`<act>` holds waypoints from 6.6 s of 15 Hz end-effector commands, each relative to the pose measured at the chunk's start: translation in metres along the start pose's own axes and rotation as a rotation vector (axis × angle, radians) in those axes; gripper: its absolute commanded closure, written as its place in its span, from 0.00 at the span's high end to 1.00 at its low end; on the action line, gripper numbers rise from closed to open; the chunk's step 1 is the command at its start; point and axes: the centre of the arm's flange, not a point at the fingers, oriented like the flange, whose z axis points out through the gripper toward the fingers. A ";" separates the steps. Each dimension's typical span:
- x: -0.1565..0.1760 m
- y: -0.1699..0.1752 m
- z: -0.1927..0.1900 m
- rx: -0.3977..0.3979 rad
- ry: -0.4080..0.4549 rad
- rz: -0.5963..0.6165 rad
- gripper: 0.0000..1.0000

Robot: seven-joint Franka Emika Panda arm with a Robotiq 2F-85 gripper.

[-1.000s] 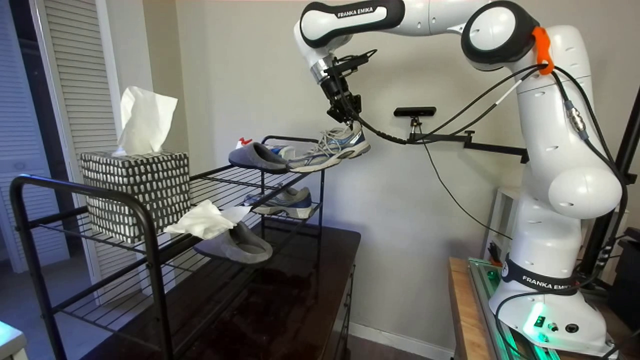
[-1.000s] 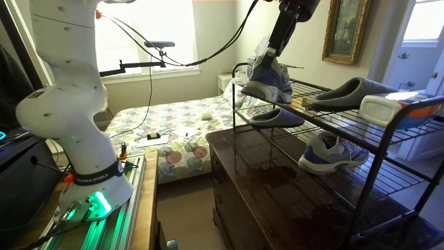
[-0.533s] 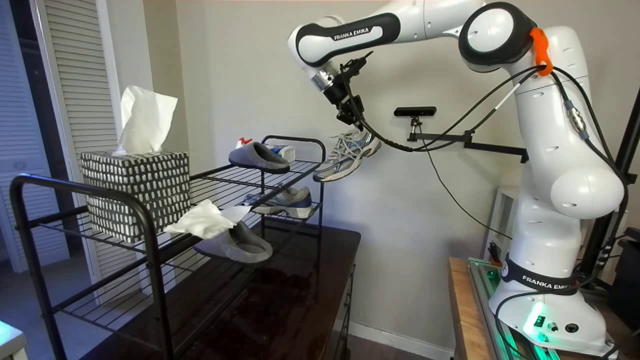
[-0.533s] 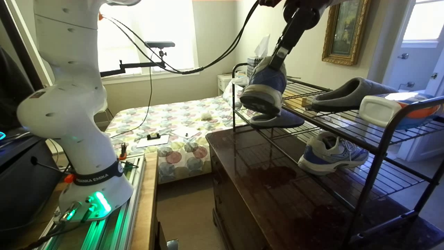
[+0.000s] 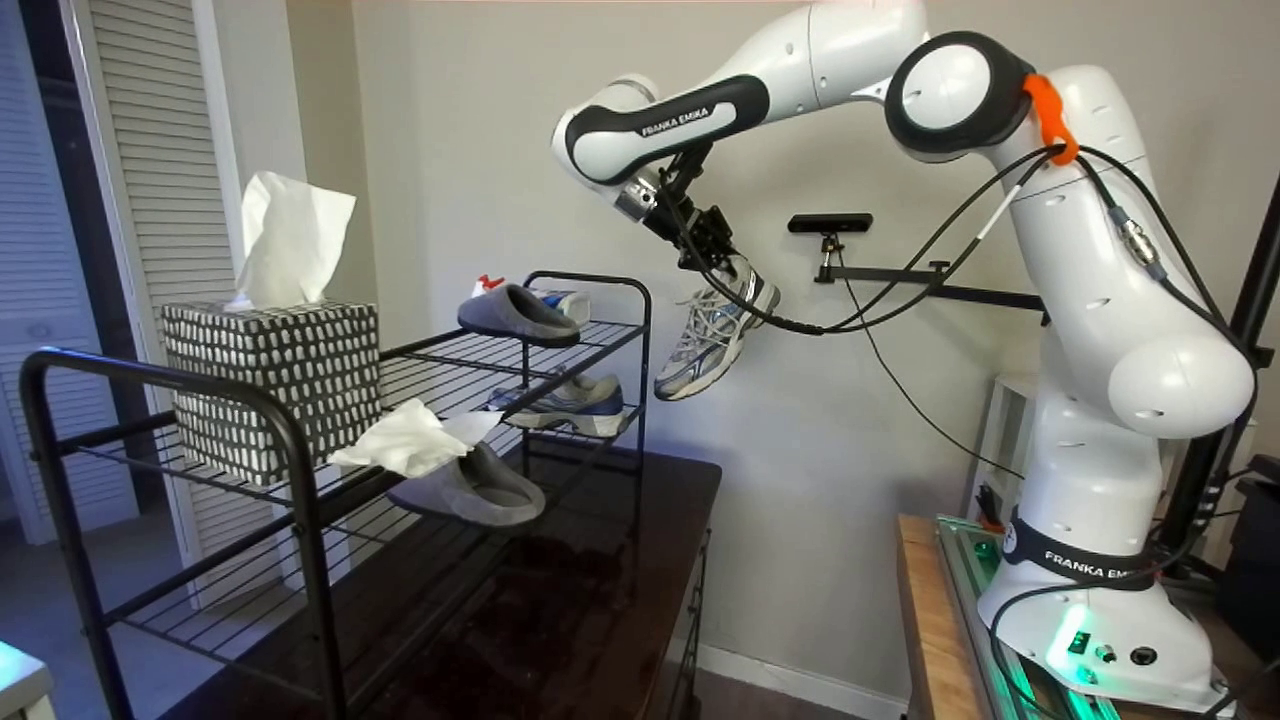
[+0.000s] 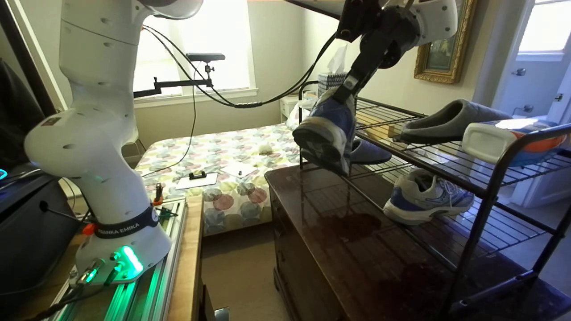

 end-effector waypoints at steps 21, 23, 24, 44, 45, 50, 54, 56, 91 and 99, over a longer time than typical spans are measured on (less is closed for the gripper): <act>-0.069 0.000 0.073 0.637 -0.286 0.268 0.05; -0.068 -0.005 0.075 0.609 -0.248 0.301 0.05; -0.068 -0.007 0.075 0.615 -0.222 0.305 0.05; -0.028 -0.060 0.070 0.858 -0.065 0.672 0.05; -0.025 -0.061 0.069 0.863 -0.054 0.674 0.05; -0.020 -0.068 0.072 0.878 0.040 0.641 0.05; -0.017 -0.079 0.082 0.904 0.087 0.621 0.05; -0.014 -0.085 0.089 0.932 0.093 0.624 0.05; 0.038 -0.143 0.086 1.164 0.123 0.673 0.05; 0.034 -0.140 0.068 1.168 0.163 0.675 0.05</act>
